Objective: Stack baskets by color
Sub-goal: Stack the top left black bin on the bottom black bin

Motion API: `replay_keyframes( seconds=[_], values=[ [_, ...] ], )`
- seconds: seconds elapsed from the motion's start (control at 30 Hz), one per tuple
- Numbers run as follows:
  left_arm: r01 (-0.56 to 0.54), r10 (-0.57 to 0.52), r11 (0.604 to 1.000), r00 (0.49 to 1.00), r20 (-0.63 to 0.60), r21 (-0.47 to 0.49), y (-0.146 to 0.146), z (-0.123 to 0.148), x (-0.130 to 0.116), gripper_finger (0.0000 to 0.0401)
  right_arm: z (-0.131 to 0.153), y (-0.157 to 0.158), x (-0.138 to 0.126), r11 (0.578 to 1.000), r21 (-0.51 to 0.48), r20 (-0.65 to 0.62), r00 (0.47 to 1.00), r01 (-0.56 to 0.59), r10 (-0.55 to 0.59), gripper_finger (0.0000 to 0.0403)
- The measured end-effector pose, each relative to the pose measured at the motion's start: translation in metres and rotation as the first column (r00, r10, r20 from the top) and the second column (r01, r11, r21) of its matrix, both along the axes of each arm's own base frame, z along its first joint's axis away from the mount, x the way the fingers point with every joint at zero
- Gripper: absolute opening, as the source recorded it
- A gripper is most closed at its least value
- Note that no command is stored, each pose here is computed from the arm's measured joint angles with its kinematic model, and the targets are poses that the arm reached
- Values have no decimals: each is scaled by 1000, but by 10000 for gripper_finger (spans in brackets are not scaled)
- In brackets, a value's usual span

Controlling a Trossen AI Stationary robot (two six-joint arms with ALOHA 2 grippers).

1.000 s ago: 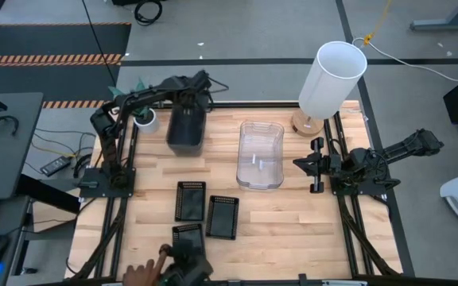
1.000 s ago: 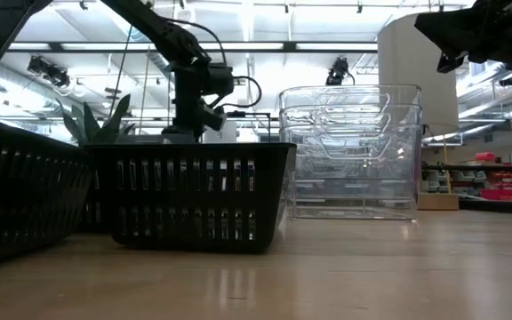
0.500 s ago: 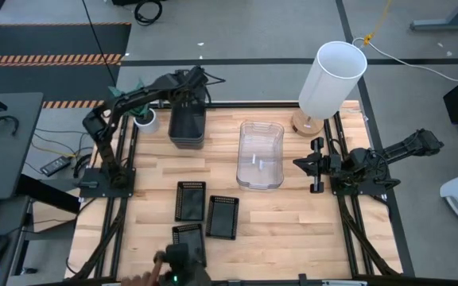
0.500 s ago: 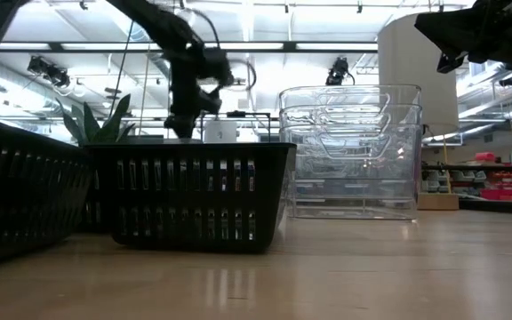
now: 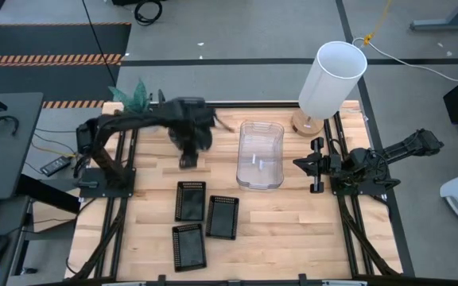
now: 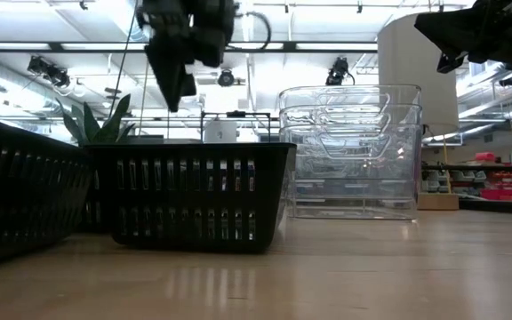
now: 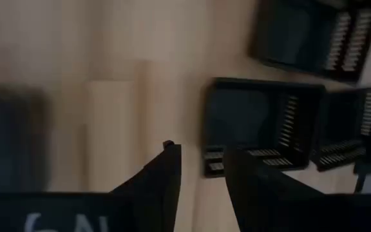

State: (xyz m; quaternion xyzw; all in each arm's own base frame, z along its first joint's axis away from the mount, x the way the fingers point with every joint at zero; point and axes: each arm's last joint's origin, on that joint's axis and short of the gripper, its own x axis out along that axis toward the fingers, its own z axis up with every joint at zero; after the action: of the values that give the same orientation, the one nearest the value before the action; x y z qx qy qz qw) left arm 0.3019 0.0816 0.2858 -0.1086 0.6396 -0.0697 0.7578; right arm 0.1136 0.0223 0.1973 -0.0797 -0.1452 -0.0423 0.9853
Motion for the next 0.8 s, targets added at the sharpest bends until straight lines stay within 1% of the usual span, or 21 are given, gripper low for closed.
replay_keyframes(
  seconds=[0.1,0.2,0.27,0.33,0.4,0.53,0.6,0.63,0.7,0.8],
  values=[
    [93,-93,995,995,-37,17,-36,-8,6,118,0,0,0,1000,0,0,1000,0,0,22],
    [187,-185,982,981,-63,35,-70,-21,7,117,0,0,0,1000,0,0,1000,0,0,22],
    [243,-236,967,968,-88,72,-89,-31,6,117,0,0,0,1000,0,0,1000,0,0,22],
    [282,-264,949,955,-136,138,-103,-39,1,117,0,0,0,1000,0,0,1000,0,0,22],
    [289,-259,943,949,-178,167,-113,-46,-3,117,0,0,0,1000,0,0,1000,0,0,22],
    [255,-226,959,952,-208,127,-129,-54,-9,117,0,0,0,1000,0,0,1000,0,0,22],
    [258,-226,957,950,-215,134,-136,-56,-11,117,0,0,0,1000,0,0,1000,0,0,22],
    [261,-223,952,950,-218,162,-138,-58,-12,117,0,0,0,1000,0,0,1000,0,0,22],
    [259,-200,932,951,-235,253,-140,-63,-14,117,0,0,0,1000,0,0,1000,0,0,22],
    [236,-145,880,960,-239,412,-135,-70,-16,117,0,0,0,1000,0,0,1000,0,0,22]
  ],
)
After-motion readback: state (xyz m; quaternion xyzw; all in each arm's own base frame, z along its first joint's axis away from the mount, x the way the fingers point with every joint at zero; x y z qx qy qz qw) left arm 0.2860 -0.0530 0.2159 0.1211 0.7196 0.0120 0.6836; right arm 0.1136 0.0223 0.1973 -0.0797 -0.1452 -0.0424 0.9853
